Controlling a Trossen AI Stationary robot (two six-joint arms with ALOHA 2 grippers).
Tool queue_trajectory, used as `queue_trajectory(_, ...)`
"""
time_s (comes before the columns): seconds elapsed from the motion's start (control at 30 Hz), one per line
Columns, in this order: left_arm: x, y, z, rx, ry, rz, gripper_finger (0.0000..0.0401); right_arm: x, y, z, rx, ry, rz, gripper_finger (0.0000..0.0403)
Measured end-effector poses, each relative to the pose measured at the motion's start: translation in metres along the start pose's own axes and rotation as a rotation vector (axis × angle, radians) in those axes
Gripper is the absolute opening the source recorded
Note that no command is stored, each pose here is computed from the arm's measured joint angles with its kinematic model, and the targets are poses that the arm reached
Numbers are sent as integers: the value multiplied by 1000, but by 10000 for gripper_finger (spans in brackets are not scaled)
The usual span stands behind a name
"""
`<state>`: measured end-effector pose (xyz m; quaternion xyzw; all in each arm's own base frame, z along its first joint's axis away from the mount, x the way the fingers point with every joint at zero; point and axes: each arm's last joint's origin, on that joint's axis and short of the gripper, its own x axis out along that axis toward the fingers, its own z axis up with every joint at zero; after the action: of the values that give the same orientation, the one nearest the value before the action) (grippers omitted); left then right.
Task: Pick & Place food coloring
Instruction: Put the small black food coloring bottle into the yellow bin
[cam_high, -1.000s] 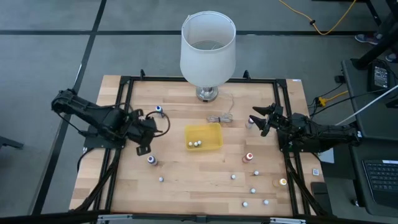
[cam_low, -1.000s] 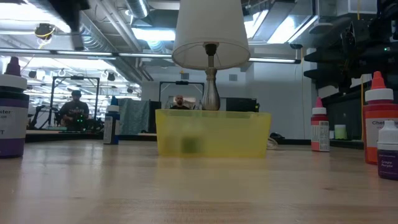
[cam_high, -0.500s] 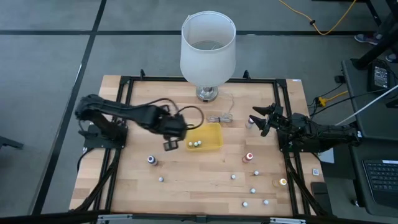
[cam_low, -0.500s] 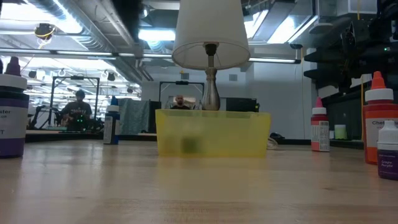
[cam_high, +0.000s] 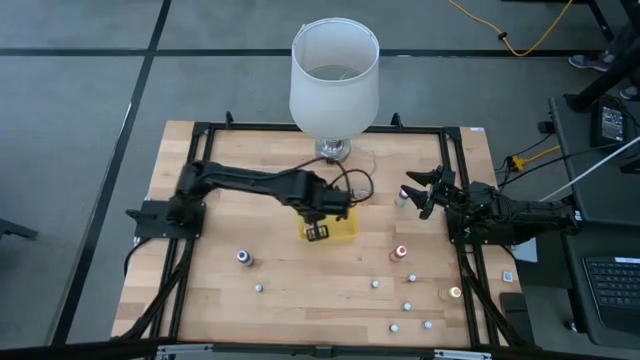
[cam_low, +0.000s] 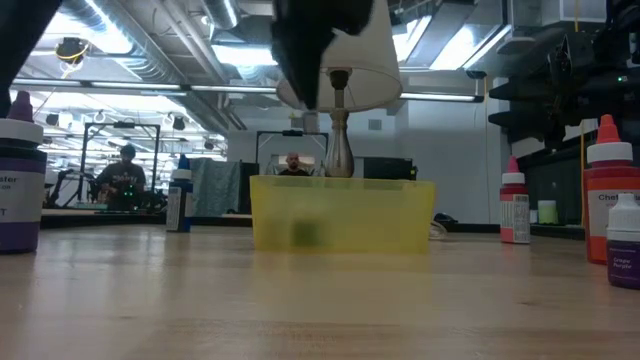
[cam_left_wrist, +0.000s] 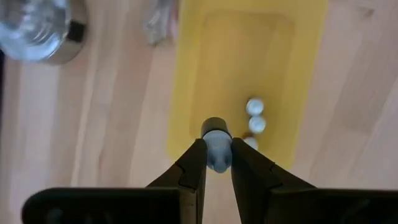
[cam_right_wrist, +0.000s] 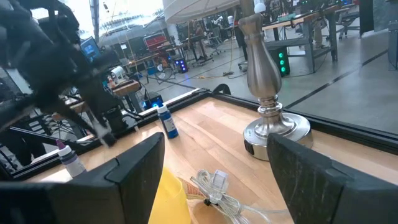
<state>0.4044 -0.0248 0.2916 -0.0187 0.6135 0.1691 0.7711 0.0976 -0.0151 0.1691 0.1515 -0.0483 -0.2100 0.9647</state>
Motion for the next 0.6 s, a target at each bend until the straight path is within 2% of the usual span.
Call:
queue_trajectory(0.2,32,-12,18,27,26,-42,52,0,0,0,0,0,0,283)
queue_trajectory(0.6,85,-30,27,73,76,-65,52,0,0,0,0,0,0,283)
